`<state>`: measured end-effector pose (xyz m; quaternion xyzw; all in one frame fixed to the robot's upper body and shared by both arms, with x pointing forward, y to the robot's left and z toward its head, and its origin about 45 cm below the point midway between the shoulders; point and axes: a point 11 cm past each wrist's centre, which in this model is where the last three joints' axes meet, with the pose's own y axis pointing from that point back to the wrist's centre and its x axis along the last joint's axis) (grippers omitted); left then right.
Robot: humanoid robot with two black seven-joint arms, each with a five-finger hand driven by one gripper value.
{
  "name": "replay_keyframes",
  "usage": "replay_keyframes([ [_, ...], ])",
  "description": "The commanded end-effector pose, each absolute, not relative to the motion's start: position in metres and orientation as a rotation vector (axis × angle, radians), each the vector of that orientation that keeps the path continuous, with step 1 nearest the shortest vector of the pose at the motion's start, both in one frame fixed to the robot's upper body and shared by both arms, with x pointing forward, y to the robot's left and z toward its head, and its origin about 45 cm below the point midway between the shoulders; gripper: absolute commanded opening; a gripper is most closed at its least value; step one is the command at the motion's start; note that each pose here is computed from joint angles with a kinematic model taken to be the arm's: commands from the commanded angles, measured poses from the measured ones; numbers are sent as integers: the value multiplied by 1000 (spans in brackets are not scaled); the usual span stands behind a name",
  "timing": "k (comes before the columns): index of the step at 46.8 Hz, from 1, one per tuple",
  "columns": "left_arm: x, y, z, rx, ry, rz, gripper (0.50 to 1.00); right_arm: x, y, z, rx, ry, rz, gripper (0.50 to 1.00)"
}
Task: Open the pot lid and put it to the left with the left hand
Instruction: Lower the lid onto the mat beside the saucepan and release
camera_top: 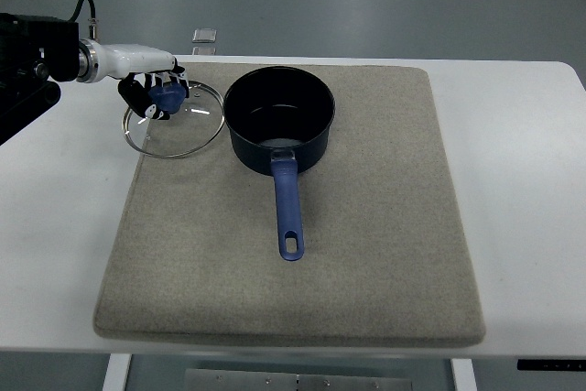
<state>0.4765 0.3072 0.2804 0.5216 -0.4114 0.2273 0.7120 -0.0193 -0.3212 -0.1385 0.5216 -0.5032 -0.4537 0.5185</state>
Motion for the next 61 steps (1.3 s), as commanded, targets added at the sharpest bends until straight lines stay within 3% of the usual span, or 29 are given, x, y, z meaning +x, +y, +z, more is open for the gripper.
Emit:
replay_keyframes([
  [1, 476, 305, 279, 1153, -912, 502, 500, -19, -321, -138, 1251, -1207, -1088, 917],
  [7, 477, 305, 280, 1151, -912, 503, 501, -19, -321, -138, 1251, -1207, -1088, 917],
  [10, 476, 305, 279, 1153, -910, 501, 555, -19, -321, -138, 1251, -1207, -1088, 917],
  [15, 476, 306, 279, 1153, -909, 503, 705, -19, -321, -138, 1251, -1207, -1088, 917],
  [25, 475, 306, 277, 1152, -905, 502, 878, -19, -321, -138, 1251, -1207, -1088, 917],
  [29, 475, 306, 276, 1153, -902, 500, 889, -19, -321, -138, 1251, -1207, -1088, 917],
  [34, 475, 307, 276, 1148, -899, 506, 958, -19, -321, -138, 1251, -1207, -1088, 917],
  [39, 475, 307, 276, 1140, -891, 512, 988, -19, -321, -138, 1251, -1207, -1088, 917],
  [47, 475, 309, 283, 1095, -855, 556, 990, -19, -321, -138, 1251, -1207, -1088, 917],
  [61, 474, 331, 311, 768, -549, 823, 992, -19, -321, -138, 1251, -1207, -1088, 917],
])
